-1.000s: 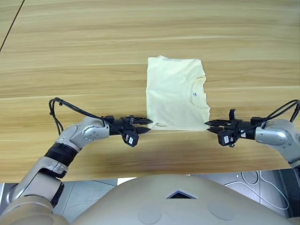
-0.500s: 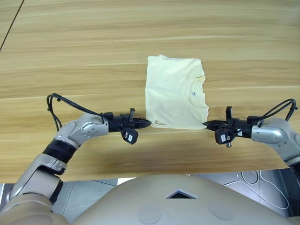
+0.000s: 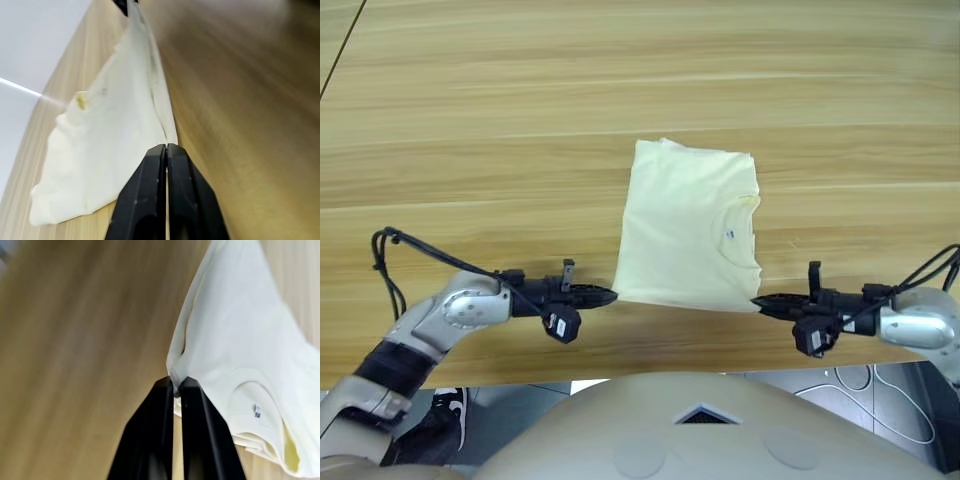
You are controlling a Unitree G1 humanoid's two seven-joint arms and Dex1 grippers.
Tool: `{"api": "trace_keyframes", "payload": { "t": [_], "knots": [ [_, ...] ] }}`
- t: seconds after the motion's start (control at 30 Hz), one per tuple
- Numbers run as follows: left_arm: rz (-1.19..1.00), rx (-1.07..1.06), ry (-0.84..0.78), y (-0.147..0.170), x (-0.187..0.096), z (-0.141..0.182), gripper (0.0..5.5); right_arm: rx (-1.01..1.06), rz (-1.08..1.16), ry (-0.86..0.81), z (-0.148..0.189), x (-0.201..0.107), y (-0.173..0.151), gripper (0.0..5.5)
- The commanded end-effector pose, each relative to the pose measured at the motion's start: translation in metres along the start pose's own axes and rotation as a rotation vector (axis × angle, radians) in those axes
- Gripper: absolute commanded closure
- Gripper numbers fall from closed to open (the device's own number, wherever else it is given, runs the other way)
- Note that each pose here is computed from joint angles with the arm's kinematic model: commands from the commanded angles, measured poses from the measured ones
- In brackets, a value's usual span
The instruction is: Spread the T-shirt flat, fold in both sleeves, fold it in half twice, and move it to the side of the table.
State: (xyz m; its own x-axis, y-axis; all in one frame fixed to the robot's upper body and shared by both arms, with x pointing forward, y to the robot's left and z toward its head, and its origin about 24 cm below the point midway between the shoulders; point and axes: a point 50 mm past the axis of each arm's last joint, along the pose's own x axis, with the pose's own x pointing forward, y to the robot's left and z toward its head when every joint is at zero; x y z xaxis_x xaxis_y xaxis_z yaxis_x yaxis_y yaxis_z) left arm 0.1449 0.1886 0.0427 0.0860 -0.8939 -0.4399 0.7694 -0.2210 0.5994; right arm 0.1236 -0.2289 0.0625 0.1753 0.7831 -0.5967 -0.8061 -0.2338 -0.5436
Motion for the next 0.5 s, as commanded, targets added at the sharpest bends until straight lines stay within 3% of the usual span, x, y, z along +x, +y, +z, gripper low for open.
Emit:
{"api": "trace_keyframes", "payload": {
  "t": [0.03, 0.3, 0.5],
  "knots": [
    [0.002, -0.044, -0.021, -0.01, -0.016, 0.013, 5.5, -0.002, -0.029, -0.016, 0.006, -0.01, 0.001, 5.48],
    [0.071, -0.113, -0.234, -0.02, -0.033, 0.06, 5.5, 0.02, -0.092, -0.132, 0.033, -0.02, 0.018, 5.48],
    [0.235, -0.141, -0.245, 0.002, -0.039, 0.055, 5.5, 0.01, -0.166, -0.121, 0.032, -0.024, 0.011, 5.48]
  ]
}}
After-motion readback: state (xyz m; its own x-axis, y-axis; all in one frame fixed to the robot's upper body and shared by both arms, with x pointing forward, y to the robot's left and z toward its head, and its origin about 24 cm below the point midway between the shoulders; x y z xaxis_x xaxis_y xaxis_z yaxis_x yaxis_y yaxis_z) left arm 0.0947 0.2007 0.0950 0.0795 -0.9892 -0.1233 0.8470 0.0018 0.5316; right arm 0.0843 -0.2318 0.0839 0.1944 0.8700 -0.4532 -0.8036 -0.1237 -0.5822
